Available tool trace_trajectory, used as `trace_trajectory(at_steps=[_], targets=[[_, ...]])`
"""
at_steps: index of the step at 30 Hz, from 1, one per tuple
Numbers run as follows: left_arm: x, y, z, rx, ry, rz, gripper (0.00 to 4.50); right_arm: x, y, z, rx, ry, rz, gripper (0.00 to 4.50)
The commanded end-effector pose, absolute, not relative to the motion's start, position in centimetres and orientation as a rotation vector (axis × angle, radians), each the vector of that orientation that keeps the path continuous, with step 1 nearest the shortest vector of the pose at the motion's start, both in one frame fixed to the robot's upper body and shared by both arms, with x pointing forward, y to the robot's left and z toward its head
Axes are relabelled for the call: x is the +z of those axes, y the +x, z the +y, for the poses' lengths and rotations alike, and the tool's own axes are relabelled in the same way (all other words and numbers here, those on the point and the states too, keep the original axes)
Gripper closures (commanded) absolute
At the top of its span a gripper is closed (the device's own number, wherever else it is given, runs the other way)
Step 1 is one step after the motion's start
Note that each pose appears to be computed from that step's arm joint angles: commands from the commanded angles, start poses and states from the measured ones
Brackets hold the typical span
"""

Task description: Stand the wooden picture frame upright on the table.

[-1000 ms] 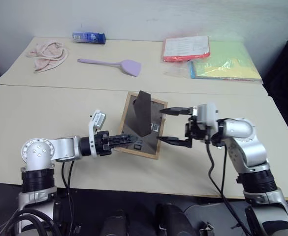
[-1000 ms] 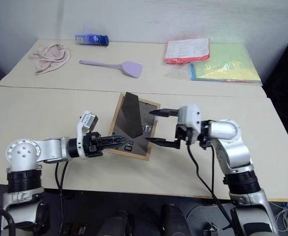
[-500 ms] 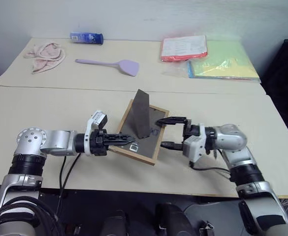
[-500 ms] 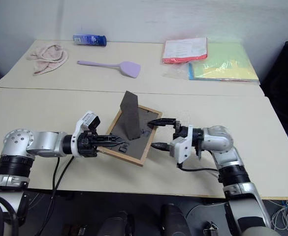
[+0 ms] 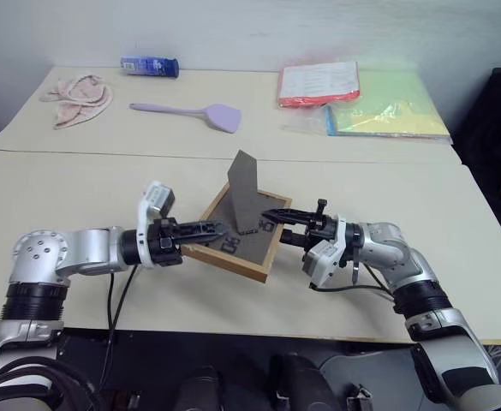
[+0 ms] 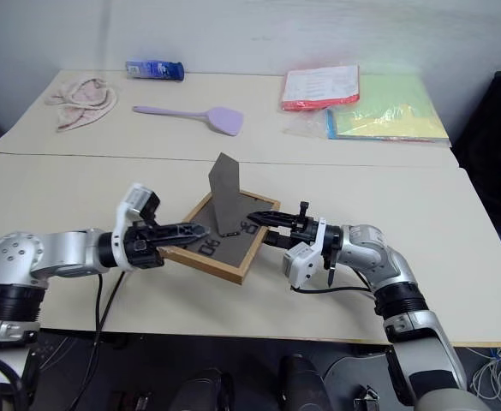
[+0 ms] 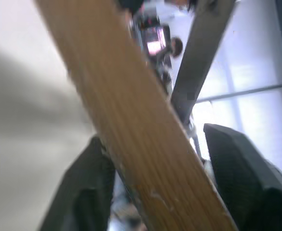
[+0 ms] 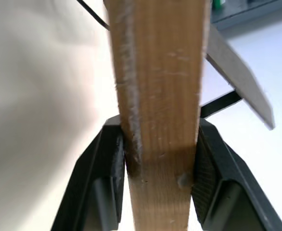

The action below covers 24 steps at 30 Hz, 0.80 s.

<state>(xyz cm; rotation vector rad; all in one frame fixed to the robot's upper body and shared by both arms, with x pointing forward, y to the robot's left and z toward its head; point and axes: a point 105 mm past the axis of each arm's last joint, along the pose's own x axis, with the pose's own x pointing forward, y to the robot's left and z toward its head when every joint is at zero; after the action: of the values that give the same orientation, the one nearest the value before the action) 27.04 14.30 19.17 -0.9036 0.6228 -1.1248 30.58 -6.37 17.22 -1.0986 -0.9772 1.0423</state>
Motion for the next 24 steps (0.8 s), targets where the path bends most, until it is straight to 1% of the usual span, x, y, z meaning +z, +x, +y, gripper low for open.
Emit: trace_trajectory(at_steps=[1, 3, 4, 5, 7, 9, 10, 11, 13, 17, 20, 24], targets=[[22.5, 27.2, 17.4, -1.034, -0.799, 0.376, 0.94, 19.4, 31.1, -7.9, 0.960, -0.935, -0.956, 3.23], [23.7, 26.9, 19.0, -1.011, -0.660, 0.261, 0.94, 19.4, 31.0, -8.2, 0.970, -0.883, -0.922, 3.23], [23.9, 26.4, 19.6, -1.020, -0.588, 0.240, 0.94, 19.3, 31.2, -8.4, 0.992, -0.799, -0.860, 3.23], [23.3, 26.1, 20.0, -1.013, -0.494, 0.249, 0.94, 19.3, 31.2, -8.5, 1.015, -0.698, -0.810, 3.23], [22.3, 26.0, 20.6, -1.004, -0.303, 0.211, 0.94, 18.8, 31.0, -8.5, 1.108, -0.434, -0.648, 3.24], [20.9, 25.9, 20.9, -1.030, -0.050, 0.117, 0.57, 18.0, 30.6, -8.5, 1.181, -0.159, -0.467, 3.24], [20.0, 25.8, 20.9, -1.040, 0.045, 0.106, 0.35, 17.5, 30.5, -8.5, 1.204, -0.040, -0.370, 3.24], [19.1, 25.5, 20.7, -1.068, 0.116, 0.098, 0.04, 17.2, 30.5, -8.6, 1.200, 0.049, -0.308, 3.24], [17.9, 25.3, 20.2, -1.105, 0.191, 0.094, 0.00, 16.2, 30.6, -8.9, 1.188, 0.167, -0.188, 3.24], [17.1, 25.1, 19.6, -1.127, 0.195, 0.081, 0.00, 14.2, 31.5, -9.9, 1.107, 0.310, -0.033, 3.24], [16.9, 25.1, 19.6, -1.128, 0.192, 0.085, 0.00, 12.7, 31.4, -10.2, 1.101, 0.353, 0.083, 3.24], [16.8, 25.4, 19.8, -1.125, 0.190, 0.088, 0.00, 10.2, 31.9, -10.7, 1.057, 0.263, 0.158, 3.24]])
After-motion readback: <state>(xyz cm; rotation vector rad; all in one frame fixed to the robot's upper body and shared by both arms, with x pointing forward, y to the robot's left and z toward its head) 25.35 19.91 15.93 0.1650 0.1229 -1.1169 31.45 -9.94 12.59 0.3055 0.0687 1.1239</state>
